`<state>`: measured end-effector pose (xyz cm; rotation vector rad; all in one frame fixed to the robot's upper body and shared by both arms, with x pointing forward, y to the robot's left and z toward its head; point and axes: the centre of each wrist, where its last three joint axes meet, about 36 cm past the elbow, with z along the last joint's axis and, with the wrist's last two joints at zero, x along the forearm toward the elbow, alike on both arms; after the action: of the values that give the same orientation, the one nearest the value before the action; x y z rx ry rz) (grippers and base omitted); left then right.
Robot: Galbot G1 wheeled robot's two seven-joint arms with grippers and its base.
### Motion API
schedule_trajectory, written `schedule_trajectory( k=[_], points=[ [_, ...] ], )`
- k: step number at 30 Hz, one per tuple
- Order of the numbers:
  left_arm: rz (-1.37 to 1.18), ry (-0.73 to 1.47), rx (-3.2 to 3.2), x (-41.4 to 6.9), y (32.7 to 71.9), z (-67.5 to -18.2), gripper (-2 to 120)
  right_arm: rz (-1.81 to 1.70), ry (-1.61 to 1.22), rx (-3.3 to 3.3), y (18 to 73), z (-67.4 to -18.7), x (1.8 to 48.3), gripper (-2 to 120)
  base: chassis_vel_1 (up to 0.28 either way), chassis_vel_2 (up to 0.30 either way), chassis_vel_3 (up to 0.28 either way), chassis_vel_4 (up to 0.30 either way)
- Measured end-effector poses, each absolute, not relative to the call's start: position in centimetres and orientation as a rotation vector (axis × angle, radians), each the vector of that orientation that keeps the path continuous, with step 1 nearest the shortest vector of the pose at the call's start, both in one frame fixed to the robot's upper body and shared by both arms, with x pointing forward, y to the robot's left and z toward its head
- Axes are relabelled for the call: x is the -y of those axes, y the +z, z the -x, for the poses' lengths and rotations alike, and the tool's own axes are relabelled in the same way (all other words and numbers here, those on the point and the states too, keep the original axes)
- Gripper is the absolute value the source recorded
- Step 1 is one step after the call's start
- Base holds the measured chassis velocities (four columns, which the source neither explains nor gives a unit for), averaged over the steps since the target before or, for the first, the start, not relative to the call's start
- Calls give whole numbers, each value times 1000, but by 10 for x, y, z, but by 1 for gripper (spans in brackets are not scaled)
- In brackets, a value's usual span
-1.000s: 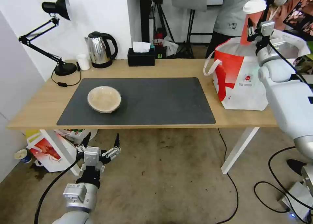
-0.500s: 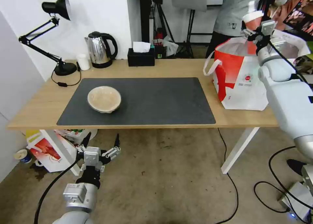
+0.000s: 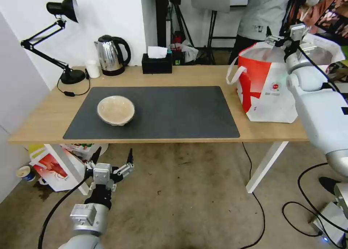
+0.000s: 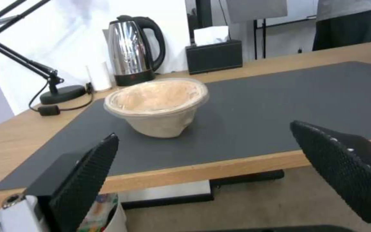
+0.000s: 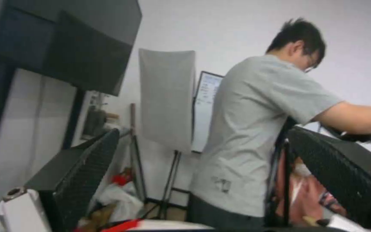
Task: Pick up the trash from the table and place it into the takeout bag.
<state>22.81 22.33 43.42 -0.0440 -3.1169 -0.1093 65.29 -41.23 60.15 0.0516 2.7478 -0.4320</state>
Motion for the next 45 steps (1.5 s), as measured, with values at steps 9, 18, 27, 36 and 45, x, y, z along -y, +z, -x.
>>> schedule_trajectory(
  k=[9, 18, 27, 36, 45],
  points=[
    [44, -109, 3117, -223, 434, -228, 100, 169, -326, -2736, 611, -614, 366, 100, 0, 0, 0, 0],
    [44, -109, 3117, -223, 434, -228, 100, 460, -168, -2735, 623, -582, 330, 100, 0, 0, 0, 0],
    [44, -109, 3117, -223, 434, -228, 100, 576, -147, -2677, 632, -555, 301, 100, 0, 0, 0, 0],
    [44, -109, 3117, -223, 434, -228, 100, 614, -119, -2644, 635, -517, 288, 100, 0, 0, 0, 0],
    [44, -109, 3117, -223, 434, -228, 100, 622, -67, -2657, 619, -465, 285, 100, 0, 0, 0, 0]
  ],
)
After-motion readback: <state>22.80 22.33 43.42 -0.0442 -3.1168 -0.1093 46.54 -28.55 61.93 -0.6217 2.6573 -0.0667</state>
